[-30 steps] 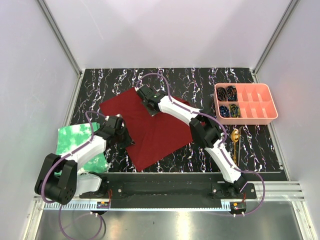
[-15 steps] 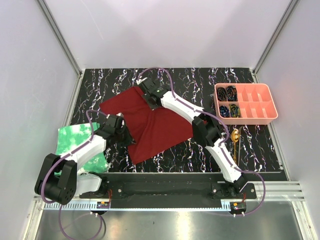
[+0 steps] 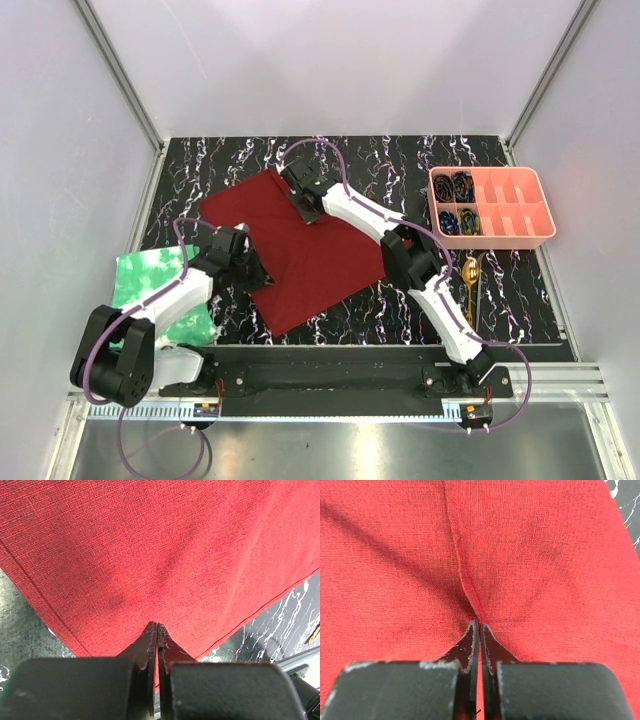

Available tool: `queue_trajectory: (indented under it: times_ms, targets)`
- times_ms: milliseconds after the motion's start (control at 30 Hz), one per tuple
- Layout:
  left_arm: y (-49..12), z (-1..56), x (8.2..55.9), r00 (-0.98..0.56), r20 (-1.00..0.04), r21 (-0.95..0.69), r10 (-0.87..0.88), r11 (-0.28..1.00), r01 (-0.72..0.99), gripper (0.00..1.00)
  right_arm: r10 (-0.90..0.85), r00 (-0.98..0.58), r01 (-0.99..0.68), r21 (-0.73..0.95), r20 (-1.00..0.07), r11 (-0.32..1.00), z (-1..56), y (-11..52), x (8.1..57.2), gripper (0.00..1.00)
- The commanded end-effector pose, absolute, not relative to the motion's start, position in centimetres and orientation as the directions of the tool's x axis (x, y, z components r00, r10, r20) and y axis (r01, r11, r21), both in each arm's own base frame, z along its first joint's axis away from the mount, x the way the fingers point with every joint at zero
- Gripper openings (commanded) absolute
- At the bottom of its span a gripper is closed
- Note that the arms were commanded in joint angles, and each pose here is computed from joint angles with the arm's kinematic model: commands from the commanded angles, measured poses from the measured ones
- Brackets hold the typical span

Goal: Fold the napkin into a case and place the utensils inside
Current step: Flatten out the crumpled napkin at the center of the board.

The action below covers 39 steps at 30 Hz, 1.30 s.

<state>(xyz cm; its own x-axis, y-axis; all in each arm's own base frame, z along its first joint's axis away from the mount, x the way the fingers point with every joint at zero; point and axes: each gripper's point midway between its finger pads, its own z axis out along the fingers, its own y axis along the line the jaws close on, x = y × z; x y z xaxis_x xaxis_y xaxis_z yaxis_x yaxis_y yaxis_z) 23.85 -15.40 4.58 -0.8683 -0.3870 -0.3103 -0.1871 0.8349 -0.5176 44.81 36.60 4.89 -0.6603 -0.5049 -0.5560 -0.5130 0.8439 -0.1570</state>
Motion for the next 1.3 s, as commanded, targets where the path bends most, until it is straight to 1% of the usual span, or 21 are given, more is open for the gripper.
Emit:
queue_trajectory:
  times_ms: [0,133,233,267,300,367,433,467,533,600,633,700,733,767,833,867,933,1067,1100,1133,1267]
  targets:
    - [-16.4,5.9,25.4,-0.858,-0.336,-0.556,-0.389,0.817,-0.152,0.0,-0.455,-0.625,-0.434,-0.202,-0.635,0.878,8.1,36.3,47.3,0.0]
    - [-16.5,4.9,25.2,-0.87,-0.306,-0.547,-0.387,0.82,-0.172,0.0,-0.352,-0.565,-0.234,-0.264,-0.747,0.936,11.5,33.1,52.3,0.0]
    - [-16.2,5.3,25.1,-0.871,-0.331,-0.534,-0.363,0.833,-0.144,0.0,-0.32,-0.482,-0.115,-0.303,-0.816,0.946,13.5,30.1,57.1,0.0]
    - [-16.1,5.3,25.1,-0.872,-0.336,-0.527,-0.356,0.838,-0.139,0.0,-0.292,-0.412,-0.084,-0.283,-0.863,0.955,15.3,30.1,59.1,0.0]
    - [-16.1,5.5,25.1,-0.874,-0.345,-0.525,-0.341,0.843,-0.122,0.0,-0.326,-0.377,-0.058,-0.329,-0.867,0.943,16.0,29.1,60.3,0.0]
    - [-16.1,5.8,25.1,-0.879,-0.344,-0.522,-0.33,0.845,-0.113,0.0,-0.301,-0.295,-0.005,-0.314,-0.907,0.95,16.9,27.3,63.8,0.0]
    - [-16.3,6.4,25.4,-0.883,-0.35,-0.522,-0.314,0.848,-0.095,0.0,-0.311,-0.268,-0.046,-0.31,-0.912,0.95,16.6,26.7,65.7,0.24]
    - [-16.3,6.6,25.5,-0.883,-0.352,-0.519,-0.309,0.85,-0.091,0.0,-0.307,-0.255,-0.028,-0.311,-0.917,0.95,16.6,26.2,66.6,0.45]
    - [-16.0,7.3,26.0,-0.878,-0.368,-0.505,-0.306,0.859,-0.088,0.0,-0.322,-0.249,-0.032,-0.324,-0.913,0.945,17.1,26.2,66.6,0.77]
    - [-15.6,7.9,26.8,-0.859,-0.389,-0.505,-0.334,0.857,-0.104,0.02,-0.299,-0.259,-0.062,-0.293,-0.918,0.954,18.3,26.6,65.7,0.79]
    - [-15.6,8.4,27.4,-0.849,-0.4,-0.514,-0.345,0.851,-0.104,0.04,-0.275,-0.235,-0.051,-0.271,-0.932,0.961,21.7,26.2,64.9,0.81]
    - [-15.4,8.4,28.2,-0.839,-0.395,-0.516,-0.374,0.846,-0.134,0.08,-0.251,-0.328,-0.045,-0.25,-0.911,0.967,19.7,25.5,63.1,0.87]
    - [-15.7,8.7,28.9,-0.833,-0.403,-0.525,-0.38,0.841,-0.129,0.11,-0.222,-0.325,-0.038,-0.222,-0.919,0.974,22.3,24.9,61.8,0.89]
    - [-15.9,8.8,29.2,-0.835,-0.396,-0.529,-0.382,0.838,-0.132,0.17,-0.244,-0.424,-0.067,-0.239,-0.872,0.969,19.3,24.4,60.1,0.89]
    - [-16.9,7.9,29.5,-0.865,-0.339,-0.546,-0.369,0.826,-0.138,0.17,-0.166,-0.499,-0.138,-0.111,-0.851,0.984,19.4,25.6,57.2,0.89]
    - [-17.2,7.4,29.5,-0.876,-0.317,-0.549,-0.362,0.824,-0.141,0.17,-0.147,-0.577,-0.153,-0.071,-0.803,0.986,16.5,25.7,55.4,0.88]
    - [-17.9,6.0,28.9,-0.899,-0.268,-0.548,-0.347,0.822,-0.154,0.17,-0.121,-0.621,-0.189,-0.001,-0.775,0.982,15.1,26.4,53.5,0.84]
    - [-19.4,4.1,26.3,-0.933,-0.22,-0.526,-0.283,0.84,-0.131,0.17,-0.096,-0.627,-0.208,0.047,-0.773,0.977,13.9,27.3,53.4,0.67]
    - [-19.2,3.1,25.1,-0.941,-0.202,-0.506,-0.271,0.852,-0.136,0.18,-0.092,-0.629,-0.219,0.061,-0.772,0.974,13.8,27.6,53.6,0.58]
    - [-19.2,2.5,24.3,-0.945,-0.191,-0.491,-0.265,0.86,-0.142,0.18,-0.091,-0.632,-0.228,0.072,-0.77,0.971,13.1,28.0,54.1,0.55]
    - [-17.1,0.1,21.1,-0.95,-0.107,-0.401,-0.292,0.888,-0.228,0.17,-0.088,-0.647,-0.238,0.092,-0.757,0.967,11.1,28.8,55.2,0.55]
